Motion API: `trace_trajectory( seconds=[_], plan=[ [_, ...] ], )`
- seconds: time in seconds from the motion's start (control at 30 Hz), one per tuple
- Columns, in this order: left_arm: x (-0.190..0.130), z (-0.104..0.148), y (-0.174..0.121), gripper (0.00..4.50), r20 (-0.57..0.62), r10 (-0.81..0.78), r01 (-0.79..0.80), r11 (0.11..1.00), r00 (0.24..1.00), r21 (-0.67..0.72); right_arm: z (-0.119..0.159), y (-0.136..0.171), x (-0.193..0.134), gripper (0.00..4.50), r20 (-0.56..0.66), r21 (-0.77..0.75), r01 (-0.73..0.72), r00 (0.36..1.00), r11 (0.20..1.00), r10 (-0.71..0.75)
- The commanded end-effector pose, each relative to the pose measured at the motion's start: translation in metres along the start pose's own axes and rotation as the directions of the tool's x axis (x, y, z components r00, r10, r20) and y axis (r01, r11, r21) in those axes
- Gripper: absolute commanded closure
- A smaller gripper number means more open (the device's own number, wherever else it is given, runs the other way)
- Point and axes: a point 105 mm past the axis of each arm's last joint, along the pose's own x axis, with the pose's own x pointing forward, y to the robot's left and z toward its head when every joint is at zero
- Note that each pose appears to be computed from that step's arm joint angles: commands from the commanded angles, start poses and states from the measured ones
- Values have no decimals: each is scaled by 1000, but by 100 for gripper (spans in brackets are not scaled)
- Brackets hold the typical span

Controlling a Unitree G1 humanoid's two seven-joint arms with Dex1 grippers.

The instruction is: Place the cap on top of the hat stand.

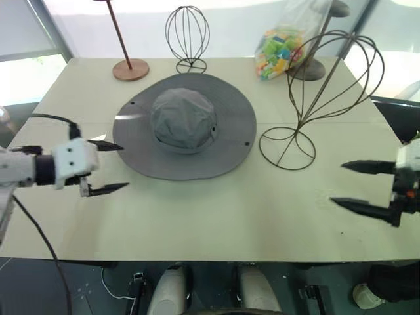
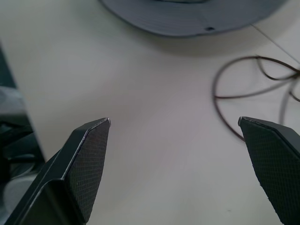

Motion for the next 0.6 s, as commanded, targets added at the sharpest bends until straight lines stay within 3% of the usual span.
trace_trajectory(
  seconds=[0.03,0.23,0.6],
  plan=[
    [19,6,-1,3,-4,-48,49,986,999,158,16,13,1,0,32,-28,3,999,1000,-2],
    [54,-7,-5,3,-23,-58,62,944,998,323,18,18,2,0,38,-10,38,999,999,-37],
    [107,-2,11,3,90,203,-222,893,975,393,20,28,5,0,51,14,74,996,997,-75]
  ],
)
